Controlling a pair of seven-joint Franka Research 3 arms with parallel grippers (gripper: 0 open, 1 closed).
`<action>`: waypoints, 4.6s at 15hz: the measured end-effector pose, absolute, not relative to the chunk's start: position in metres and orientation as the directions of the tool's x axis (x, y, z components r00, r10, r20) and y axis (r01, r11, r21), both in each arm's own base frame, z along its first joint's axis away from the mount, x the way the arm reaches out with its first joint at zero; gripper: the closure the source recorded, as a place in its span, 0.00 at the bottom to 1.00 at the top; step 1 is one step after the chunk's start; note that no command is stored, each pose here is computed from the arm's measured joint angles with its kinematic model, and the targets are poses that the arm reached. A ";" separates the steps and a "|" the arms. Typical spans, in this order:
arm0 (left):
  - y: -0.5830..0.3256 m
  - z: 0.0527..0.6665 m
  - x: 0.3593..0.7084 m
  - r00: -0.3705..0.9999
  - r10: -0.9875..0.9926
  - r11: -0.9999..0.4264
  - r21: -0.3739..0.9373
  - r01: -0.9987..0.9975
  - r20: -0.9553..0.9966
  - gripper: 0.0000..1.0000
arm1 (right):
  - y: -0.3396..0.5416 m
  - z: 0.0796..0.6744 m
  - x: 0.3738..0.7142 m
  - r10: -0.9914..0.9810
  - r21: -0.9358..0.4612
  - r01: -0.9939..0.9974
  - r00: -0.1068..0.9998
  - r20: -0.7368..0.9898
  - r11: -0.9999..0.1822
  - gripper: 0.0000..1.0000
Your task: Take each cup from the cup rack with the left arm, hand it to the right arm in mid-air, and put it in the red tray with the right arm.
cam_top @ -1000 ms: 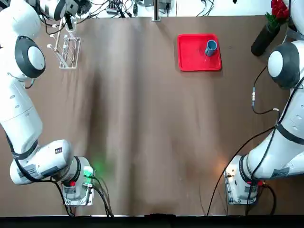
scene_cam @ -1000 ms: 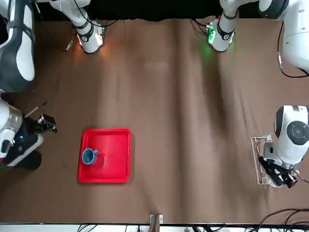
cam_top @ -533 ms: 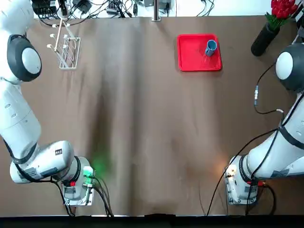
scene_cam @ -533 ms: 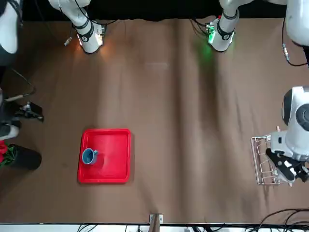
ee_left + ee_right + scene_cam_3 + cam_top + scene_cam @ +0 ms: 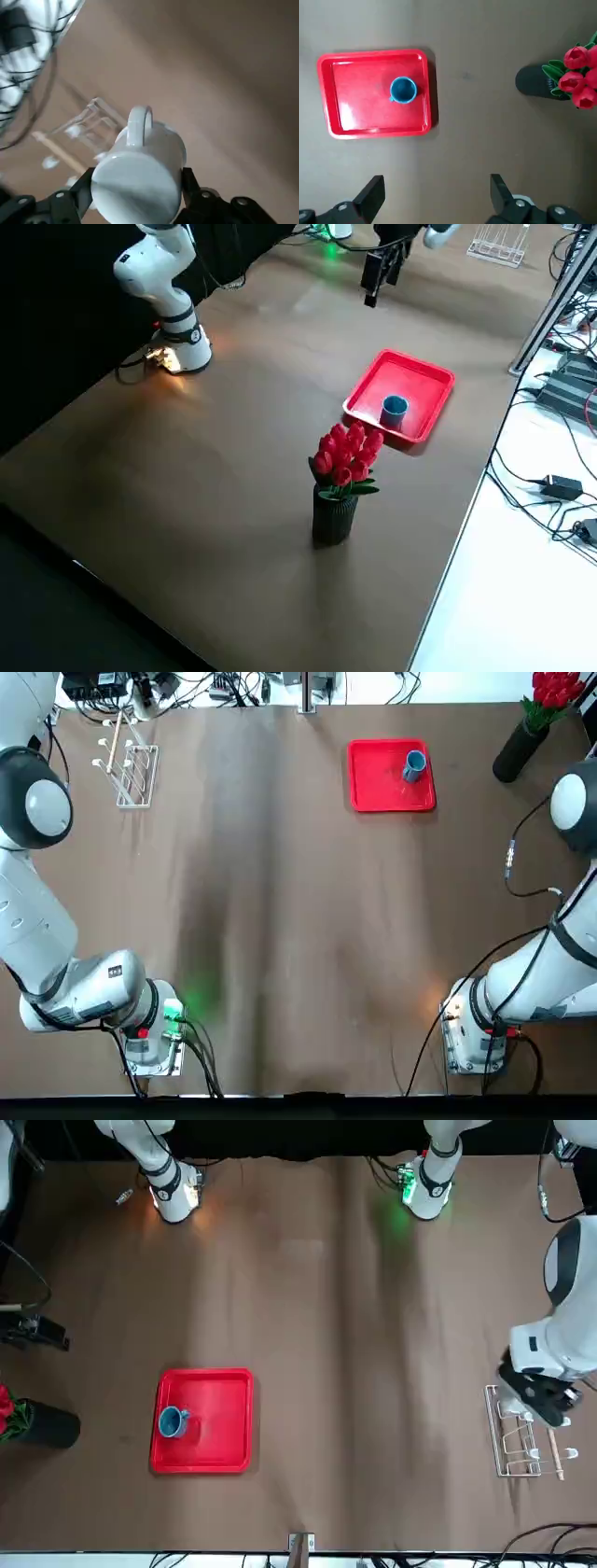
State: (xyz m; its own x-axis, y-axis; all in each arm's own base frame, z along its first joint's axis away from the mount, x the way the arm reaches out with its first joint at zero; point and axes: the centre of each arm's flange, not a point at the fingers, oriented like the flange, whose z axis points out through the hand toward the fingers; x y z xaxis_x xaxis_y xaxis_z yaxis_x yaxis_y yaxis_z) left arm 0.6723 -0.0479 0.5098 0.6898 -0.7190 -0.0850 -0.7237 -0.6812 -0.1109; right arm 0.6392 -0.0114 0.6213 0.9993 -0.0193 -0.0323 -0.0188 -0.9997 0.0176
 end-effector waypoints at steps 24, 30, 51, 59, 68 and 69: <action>-0.334 0.560 0.626 0.963 -0.145 -0.262 0.929 -0.261 0.229 0.23 | 0.143 0.562 0.649 0.064 -0.597 -0.011 0.993 -0.103 -0.802 0.00; -0.360 0.546 0.626 0.973 -0.075 -0.258 0.938 -0.232 0.220 0.23 | 0.177 0.551 0.664 0.134 -0.880 -0.012 0.987 -0.086 -0.475 0.00; -0.382 0.543 0.622 0.970 -0.012 -0.278 0.931 -0.236 0.242 0.23 | 0.286 0.523 0.674 0.125 -0.997 -0.081 0.989 -0.082 -0.015 0.52; -0.381 0.543 0.622 0.970 -0.010 -0.279 0.931 -0.236 0.243 0.23 | 0.292 0.522 0.672 0.131 -0.997 -0.081 0.988 -0.083 -0.017 0.85; -0.379 0.545 0.624 0.971 -0.001 -0.277 0.933 -0.230 0.239 0.14 | 0.297 0.521 0.671 0.126 -0.996 -0.088 0.988 -0.090 -0.021 0.93; -0.378 0.546 0.624 0.972 0.003 -0.276 0.935 -0.224 0.233 0.05 | 0.297 0.521 0.671 0.127 -0.996 -0.087 0.988 -0.089 -0.022 0.93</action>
State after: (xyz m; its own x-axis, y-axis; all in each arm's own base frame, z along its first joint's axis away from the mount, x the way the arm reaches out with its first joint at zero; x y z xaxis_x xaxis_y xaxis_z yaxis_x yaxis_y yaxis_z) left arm 0.6238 -0.3782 0.5463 0.9724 0.0030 0.2335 -0.2236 -0.2760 0.9348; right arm 0.6711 0.2974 0.5212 0.9879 0.1268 -0.0892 -0.0871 -0.0220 -0.9960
